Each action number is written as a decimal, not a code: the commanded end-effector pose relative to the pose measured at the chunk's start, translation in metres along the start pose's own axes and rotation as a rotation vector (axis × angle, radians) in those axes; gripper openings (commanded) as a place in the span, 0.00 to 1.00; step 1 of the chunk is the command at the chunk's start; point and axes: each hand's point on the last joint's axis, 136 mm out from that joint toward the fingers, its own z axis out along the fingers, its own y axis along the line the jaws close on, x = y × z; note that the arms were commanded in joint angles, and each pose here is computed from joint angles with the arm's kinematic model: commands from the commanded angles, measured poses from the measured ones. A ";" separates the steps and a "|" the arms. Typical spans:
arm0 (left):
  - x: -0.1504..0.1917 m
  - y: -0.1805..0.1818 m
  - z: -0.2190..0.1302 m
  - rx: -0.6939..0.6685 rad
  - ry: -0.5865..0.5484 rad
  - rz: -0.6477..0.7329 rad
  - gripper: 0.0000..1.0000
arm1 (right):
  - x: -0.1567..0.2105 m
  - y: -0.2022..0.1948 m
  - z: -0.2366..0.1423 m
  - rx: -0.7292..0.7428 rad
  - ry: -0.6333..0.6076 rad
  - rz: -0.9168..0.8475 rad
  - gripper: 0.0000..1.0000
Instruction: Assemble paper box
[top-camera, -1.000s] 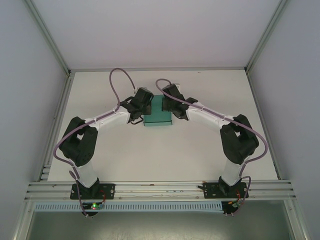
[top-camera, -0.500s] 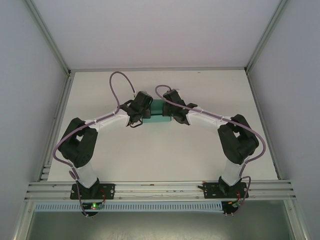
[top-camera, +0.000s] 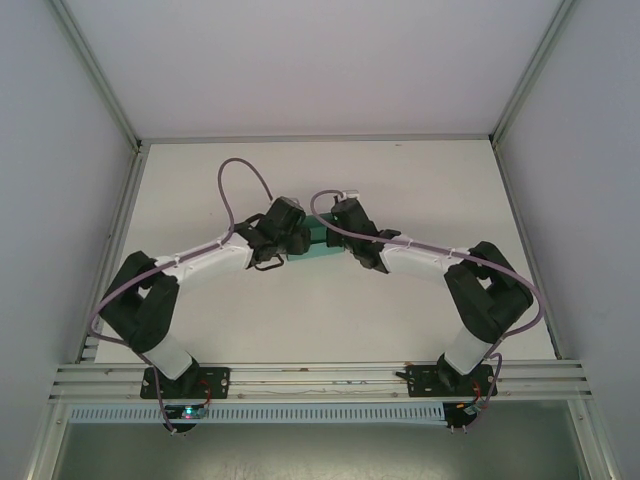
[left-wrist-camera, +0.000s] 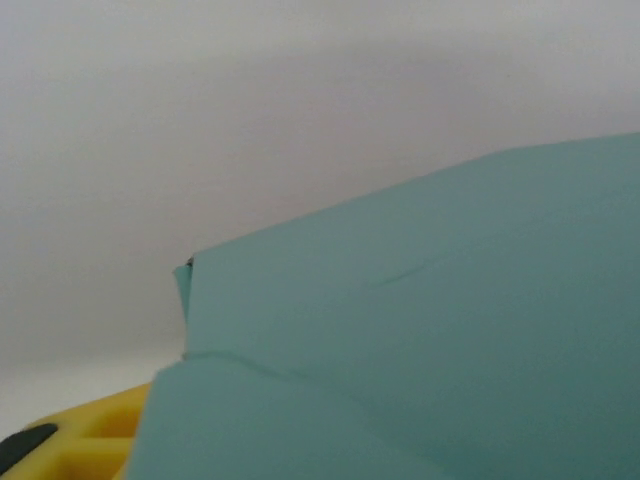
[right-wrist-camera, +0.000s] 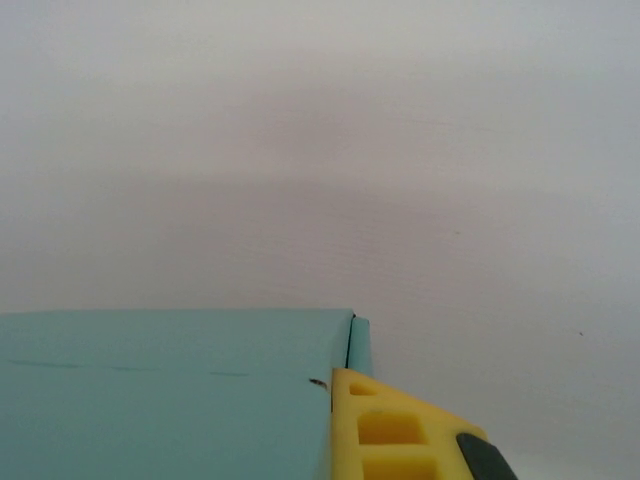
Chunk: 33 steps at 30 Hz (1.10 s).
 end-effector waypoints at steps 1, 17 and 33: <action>-0.012 -0.008 -0.033 0.004 -0.020 -0.025 0.76 | 0.018 0.001 -0.004 -0.002 0.012 -0.029 0.00; -0.007 0.068 -0.080 -0.102 -0.092 -0.379 1.00 | 0.027 0.025 -0.029 0.013 -0.220 -0.116 0.00; 0.048 0.059 -0.006 0.160 0.028 -0.587 0.80 | 0.058 0.032 -0.044 0.032 -0.177 -0.183 0.10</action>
